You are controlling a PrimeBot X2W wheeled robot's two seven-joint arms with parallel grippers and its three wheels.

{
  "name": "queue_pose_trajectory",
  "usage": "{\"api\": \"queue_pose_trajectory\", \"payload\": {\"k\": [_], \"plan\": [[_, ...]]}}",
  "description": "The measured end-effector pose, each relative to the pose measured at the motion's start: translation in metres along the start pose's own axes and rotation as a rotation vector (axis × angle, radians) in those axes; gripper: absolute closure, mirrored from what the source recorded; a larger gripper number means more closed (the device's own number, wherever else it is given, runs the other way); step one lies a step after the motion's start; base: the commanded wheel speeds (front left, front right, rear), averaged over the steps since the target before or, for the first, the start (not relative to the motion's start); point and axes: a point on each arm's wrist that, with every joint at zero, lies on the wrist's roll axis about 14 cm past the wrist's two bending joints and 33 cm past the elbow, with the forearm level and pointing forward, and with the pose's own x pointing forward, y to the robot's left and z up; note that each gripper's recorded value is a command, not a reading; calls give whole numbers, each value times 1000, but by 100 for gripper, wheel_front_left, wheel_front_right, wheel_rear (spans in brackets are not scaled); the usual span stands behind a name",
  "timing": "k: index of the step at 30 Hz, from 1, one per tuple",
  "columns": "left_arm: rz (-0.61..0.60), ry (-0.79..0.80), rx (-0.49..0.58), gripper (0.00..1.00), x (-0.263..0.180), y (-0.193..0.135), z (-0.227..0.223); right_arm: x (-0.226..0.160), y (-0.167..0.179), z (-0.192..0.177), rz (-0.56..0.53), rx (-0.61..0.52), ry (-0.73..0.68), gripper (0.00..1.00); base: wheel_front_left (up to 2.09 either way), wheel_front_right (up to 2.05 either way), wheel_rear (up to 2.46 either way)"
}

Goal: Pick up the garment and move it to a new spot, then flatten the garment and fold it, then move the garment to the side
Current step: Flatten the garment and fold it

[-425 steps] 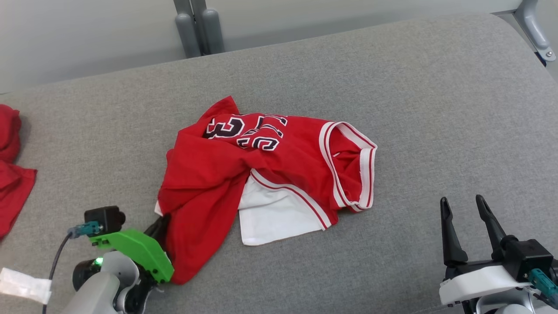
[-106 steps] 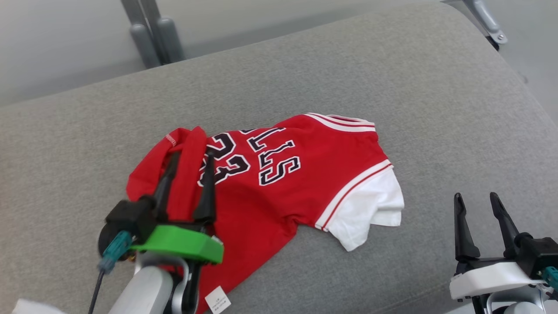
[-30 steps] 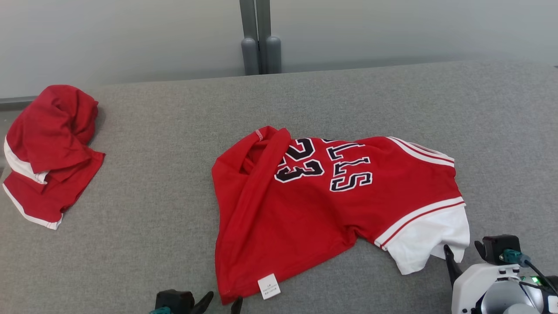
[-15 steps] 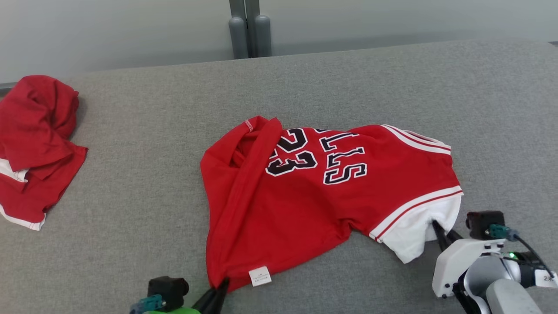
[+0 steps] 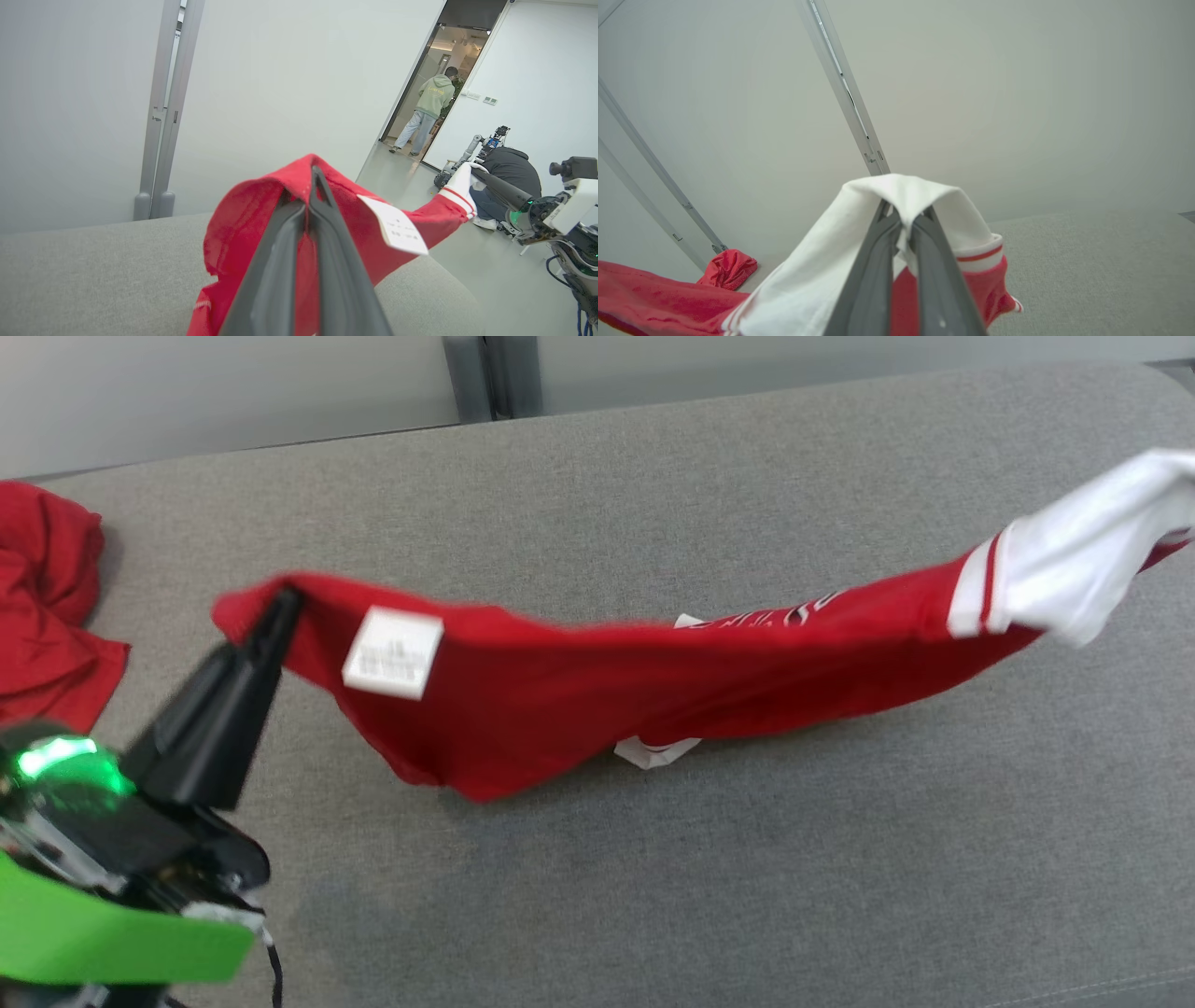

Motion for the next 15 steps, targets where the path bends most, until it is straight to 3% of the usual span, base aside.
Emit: {"api": "queue_pose_trajectory", "payload": {"k": [8,15], "plan": [[19,4,88,100,107,67,68,109,-45,78,-46,-62,-75,100,0,0,0],[157,-86,123,100,210,143,97,235,-47,91,-143,-129,-134,100,0,0,0]]}}
